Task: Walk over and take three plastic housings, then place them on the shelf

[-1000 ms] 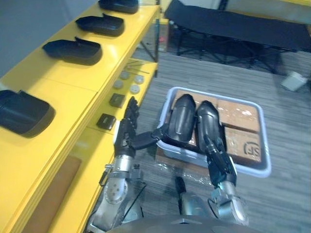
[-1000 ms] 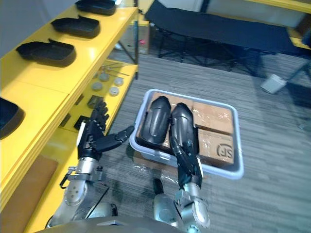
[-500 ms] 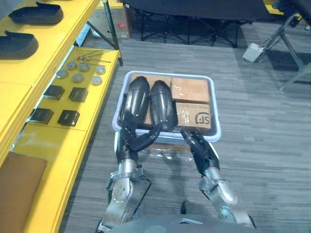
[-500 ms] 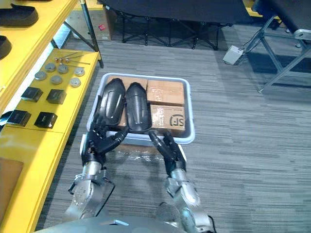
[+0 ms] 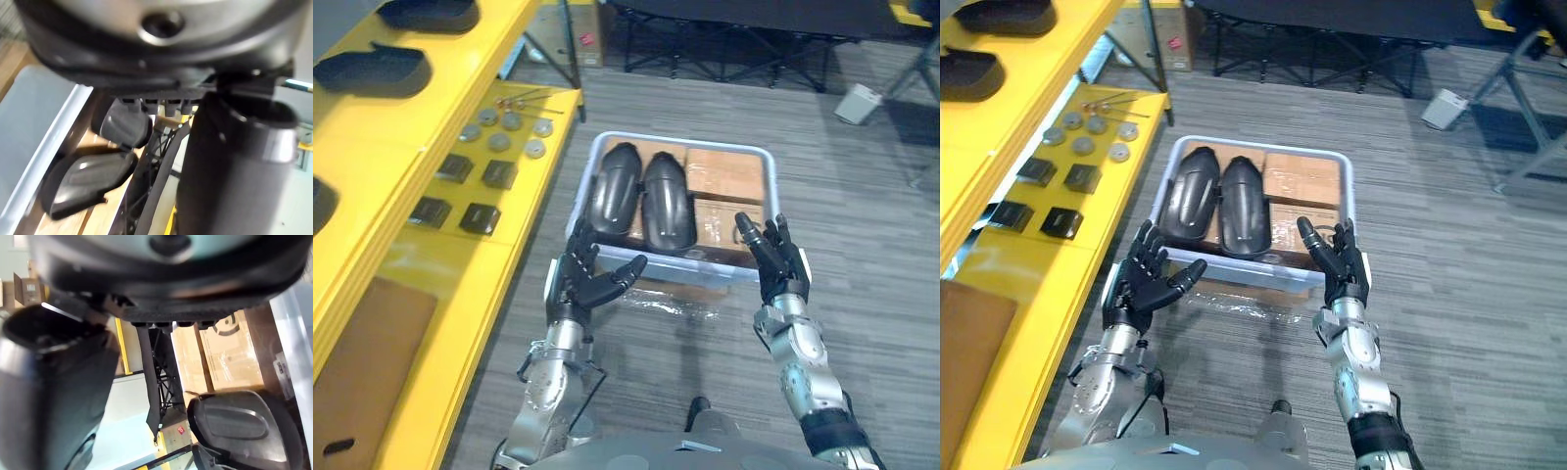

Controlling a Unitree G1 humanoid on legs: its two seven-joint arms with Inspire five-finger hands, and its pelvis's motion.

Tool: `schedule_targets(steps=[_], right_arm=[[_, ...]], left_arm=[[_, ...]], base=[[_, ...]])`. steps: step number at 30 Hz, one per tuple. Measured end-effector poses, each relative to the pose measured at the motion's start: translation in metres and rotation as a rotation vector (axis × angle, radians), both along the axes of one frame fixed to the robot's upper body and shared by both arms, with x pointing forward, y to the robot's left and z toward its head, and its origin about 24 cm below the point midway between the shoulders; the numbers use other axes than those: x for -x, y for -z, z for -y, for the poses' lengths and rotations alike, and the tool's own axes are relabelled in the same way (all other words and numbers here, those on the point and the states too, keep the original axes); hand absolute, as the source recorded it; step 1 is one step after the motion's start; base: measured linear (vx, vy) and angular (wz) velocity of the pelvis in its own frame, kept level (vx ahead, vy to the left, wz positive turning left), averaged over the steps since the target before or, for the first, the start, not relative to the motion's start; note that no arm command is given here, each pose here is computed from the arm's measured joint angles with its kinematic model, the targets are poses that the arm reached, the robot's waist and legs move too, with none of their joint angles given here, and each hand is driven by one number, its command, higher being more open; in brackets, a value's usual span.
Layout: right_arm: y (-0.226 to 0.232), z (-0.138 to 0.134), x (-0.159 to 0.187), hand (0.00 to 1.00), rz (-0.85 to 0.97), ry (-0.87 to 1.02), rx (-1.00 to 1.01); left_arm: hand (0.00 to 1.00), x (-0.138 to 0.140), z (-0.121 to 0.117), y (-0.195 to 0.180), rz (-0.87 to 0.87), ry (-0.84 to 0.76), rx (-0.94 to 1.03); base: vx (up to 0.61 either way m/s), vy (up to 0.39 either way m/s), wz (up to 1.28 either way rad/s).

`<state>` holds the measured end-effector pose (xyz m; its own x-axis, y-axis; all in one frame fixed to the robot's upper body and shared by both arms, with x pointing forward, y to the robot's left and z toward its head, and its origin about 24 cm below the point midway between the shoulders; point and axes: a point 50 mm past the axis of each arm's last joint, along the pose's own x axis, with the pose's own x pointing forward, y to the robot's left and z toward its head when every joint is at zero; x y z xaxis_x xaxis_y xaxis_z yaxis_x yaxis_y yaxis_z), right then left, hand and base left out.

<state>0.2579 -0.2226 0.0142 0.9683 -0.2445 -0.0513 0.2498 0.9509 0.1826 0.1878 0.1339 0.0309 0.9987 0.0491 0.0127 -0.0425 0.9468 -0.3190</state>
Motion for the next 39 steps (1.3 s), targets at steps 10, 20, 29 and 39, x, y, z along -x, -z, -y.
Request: schedule_targets(steps=[10, 20, 29, 39], right_arm=[[-0.161, 0.079, -0.112, 1.0, 0.173, 0.292, 0.427], [-0.184, 0.122, -0.109, 1.0, -0.013, 0.566, 0.561], [-0.182, 0.152, -0.097, 1.0, -0.239, 0.599, 0.604], [-0.206, 0.152, -0.099, 1.0, -0.213, 0.576, 0.859]], left_arm=[[1.0, -0.01, -0.003, -0.011, 0.071, 0.062, -0.031], [1.0, -0.01, 0.006, 0.003, 0.045, 0.072, 0.059], [1.0, -0.011, 0.008, 0.016, -0.006, 0.067, 0.086], [1.0, -0.017, 0.023, 0.032, -0.071, 0.094, 0.088]], base=[[-0.11, 0.043, 0.25], [-0.02, 0.014, 0.05], [-0.05, 0.005, 0.02], [-0.06, 0.005, -0.01]])
